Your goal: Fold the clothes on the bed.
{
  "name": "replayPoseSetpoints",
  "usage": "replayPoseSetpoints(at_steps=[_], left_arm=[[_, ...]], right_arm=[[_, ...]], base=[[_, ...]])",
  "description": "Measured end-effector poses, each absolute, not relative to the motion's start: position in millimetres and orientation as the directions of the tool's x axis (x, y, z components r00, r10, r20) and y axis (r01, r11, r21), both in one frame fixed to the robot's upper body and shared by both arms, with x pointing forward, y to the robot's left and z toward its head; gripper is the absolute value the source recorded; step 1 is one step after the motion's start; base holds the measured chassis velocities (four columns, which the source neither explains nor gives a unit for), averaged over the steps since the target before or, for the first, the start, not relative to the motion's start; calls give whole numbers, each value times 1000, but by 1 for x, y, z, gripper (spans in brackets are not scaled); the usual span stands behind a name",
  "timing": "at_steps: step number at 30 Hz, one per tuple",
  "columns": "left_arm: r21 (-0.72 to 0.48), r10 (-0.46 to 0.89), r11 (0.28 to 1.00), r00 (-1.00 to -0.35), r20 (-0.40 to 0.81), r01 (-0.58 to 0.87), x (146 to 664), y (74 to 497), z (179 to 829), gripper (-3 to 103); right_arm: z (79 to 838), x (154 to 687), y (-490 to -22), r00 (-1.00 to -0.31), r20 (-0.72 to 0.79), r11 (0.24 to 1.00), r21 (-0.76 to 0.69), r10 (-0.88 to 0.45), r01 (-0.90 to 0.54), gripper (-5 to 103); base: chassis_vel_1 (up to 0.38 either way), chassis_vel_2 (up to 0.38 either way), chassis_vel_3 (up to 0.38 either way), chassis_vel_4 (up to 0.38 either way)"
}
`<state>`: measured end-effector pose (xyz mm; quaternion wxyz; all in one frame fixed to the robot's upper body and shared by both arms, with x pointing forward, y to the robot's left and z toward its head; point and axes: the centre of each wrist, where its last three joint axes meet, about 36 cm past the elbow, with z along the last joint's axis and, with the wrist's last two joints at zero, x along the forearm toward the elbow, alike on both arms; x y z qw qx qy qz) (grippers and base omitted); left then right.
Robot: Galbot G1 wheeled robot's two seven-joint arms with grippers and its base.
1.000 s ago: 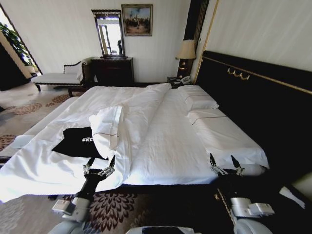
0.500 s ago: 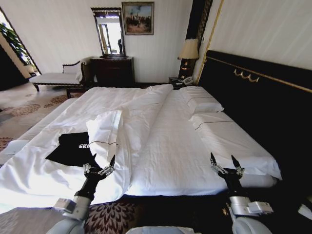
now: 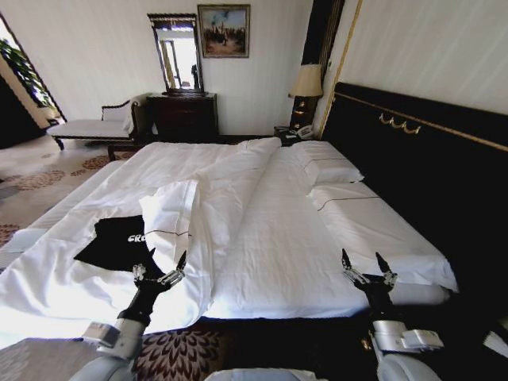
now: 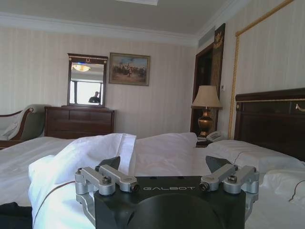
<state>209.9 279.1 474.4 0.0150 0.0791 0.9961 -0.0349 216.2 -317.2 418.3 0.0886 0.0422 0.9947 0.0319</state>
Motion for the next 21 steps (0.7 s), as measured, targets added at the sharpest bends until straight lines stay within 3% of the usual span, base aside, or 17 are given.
replayPoseSetpoints(at_steps=[11, 21], left_arm=[[-62, 166, 984, -985, -40, 168, 209, 276, 477, 100], [-62, 161, 985, -986, -46, 163, 208, 277, 475, 100]], right_arm=[[419, 214, -316, -978, -182, 994, 70, 99, 87, 100], [420, 214, -315, -978, -184, 993, 72, 102, 90, 100]], base=[[17, 25, -29, -30], [148, 151, -136, -177]])
